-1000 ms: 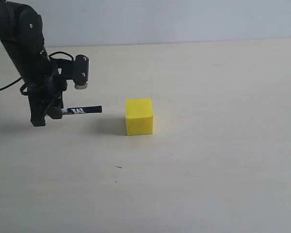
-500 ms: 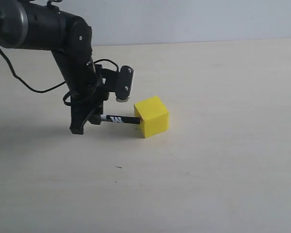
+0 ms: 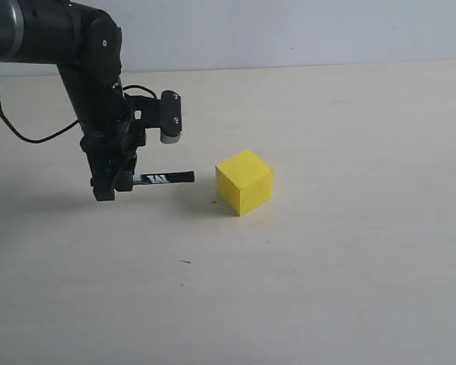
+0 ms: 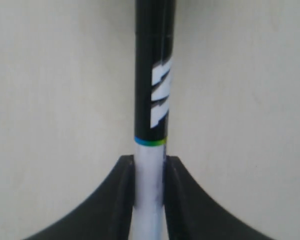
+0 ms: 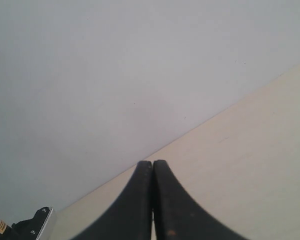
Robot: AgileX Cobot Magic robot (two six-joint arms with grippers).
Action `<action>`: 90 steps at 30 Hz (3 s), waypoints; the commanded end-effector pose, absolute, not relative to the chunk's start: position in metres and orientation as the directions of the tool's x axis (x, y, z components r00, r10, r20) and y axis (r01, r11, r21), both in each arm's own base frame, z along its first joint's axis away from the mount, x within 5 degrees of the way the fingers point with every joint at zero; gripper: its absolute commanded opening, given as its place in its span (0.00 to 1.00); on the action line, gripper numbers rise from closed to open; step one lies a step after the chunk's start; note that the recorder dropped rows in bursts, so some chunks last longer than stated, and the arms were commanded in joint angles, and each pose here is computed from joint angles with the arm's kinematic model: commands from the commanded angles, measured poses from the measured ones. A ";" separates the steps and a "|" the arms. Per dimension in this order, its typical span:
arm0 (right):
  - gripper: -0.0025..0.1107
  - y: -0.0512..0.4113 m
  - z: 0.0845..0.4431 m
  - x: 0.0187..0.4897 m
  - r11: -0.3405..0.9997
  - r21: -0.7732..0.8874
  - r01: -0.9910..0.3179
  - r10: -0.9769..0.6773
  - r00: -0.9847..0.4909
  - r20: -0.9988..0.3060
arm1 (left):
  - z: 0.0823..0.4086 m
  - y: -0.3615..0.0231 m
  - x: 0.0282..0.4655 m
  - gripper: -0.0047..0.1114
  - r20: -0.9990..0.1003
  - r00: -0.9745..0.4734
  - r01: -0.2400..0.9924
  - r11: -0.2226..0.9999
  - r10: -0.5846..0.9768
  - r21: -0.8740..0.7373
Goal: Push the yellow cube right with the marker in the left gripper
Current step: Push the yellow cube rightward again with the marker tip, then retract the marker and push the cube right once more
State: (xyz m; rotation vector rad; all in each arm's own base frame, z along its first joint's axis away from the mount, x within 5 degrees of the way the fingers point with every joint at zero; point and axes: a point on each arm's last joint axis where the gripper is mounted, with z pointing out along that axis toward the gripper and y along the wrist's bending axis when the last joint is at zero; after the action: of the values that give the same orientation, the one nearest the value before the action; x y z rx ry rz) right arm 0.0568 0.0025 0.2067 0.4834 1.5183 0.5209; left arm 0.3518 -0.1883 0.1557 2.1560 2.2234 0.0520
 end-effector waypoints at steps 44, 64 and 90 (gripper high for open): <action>0.02 0.002 0.206 0.056 0.809 0.588 -0.018 0.588 -0.007 -0.809 | 0.154 -0.212 0.372 0.04 -0.064 0.085 0.992 -0.078 0.994 0.095; 0.02 0.002 0.206 0.056 0.809 0.588 -0.018 0.588 -0.007 -0.809 | 0.157 -0.263 0.365 0.04 -0.061 0.102 0.994 -0.099 0.993 0.042; 0.02 0.002 0.206 0.056 0.811 0.585 -0.018 0.584 -0.006 -0.811 | 0.140 -0.283 0.374 0.04 -0.064 0.093 0.977 -0.079 0.994 0.200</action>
State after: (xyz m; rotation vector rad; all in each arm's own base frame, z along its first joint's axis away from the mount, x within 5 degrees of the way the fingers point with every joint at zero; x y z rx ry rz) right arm 0.0568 0.0025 0.2067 0.4834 1.5183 0.5209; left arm 0.3651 -0.2969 0.1390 2.1598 1.9471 0.0792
